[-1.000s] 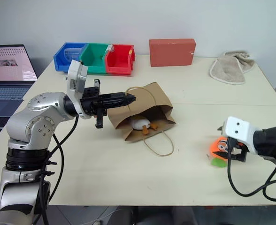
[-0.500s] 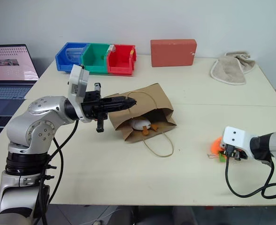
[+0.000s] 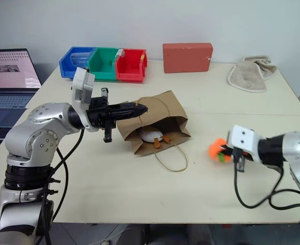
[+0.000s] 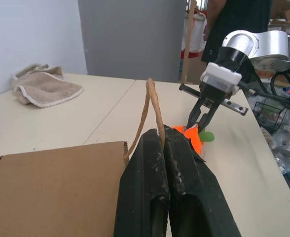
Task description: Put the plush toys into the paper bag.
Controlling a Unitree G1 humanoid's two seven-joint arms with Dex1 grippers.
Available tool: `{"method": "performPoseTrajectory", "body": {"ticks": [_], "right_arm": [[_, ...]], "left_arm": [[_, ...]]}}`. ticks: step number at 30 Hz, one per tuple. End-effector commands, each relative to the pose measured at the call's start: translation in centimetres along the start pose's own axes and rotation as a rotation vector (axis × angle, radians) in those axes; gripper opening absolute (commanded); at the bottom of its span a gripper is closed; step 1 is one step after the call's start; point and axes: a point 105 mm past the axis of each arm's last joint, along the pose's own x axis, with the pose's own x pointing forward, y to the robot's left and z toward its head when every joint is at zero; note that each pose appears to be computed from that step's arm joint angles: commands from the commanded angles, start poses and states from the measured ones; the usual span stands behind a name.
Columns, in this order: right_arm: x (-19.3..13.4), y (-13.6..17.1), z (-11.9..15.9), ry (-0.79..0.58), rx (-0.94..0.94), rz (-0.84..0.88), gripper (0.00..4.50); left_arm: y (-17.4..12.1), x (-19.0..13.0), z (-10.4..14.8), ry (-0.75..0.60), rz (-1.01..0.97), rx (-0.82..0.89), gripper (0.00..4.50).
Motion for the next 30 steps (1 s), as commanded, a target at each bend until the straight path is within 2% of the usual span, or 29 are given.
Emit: {"method": "performPoseTrajectory", "body": {"ticks": [1,5,8,10,14,17,19,22,23,24,30], "right_arm": [[1.4,0.8,4.5,-0.16,-0.005,0.06,0.04],[3.1,0.9,6.8,-0.265,0.028,0.072,0.04],[5.8,0.7,8.1,-0.322,0.039,0.049,0.04],[7.7,-0.4,8.6,-0.325,0.024,-0.026,0.04],[9.5,-1.5,8.9,-0.316,0.01,-0.103,0.04],[11.2,-3.0,9.1,-0.304,0.019,-0.231,0.04],[11.6,-4.5,8.8,-0.28,0.038,-0.334,0.04],[11.9,-4.8,9.0,-0.288,0.05,-0.355,0.04],[12.0,-4.7,9.1,-0.294,0.051,-0.358,0.56],[12.0,-4.7,9.1,-0.293,0.048,-0.36,0.76],[11.8,-4.1,9.2,-0.294,0.012,-0.333,2.95]], "left_arm": [[0.3,-0.3,2.2,-0.05,0.005,0.053,0.0],[0.4,-0.2,2.4,-0.049,-0.002,0.059,0.0],[0.2,-0.1,2.6,-0.051,-0.012,0.062,0.0],[0.1,-0.1,2.6,-0.047,-0.019,0.063,0.0],[0.0,-0.2,2.6,-0.042,-0.021,0.063,0.0],[0.0,-0.3,2.6,-0.04,-0.021,0.062,0.0],[0.0,-0.4,2.6,-0.038,-0.018,0.061,0.0],[0.0,-0.4,2.6,-0.039,-0.015,0.059,0.0],[0.0,-0.4,2.6,-0.04,-0.014,0.059,0.0],[0.0,-0.4,2.6,-0.041,-0.013,0.058,0.0],[0.6,-0.5,2.9,-0.058,0.012,0.056,0.0]]}}
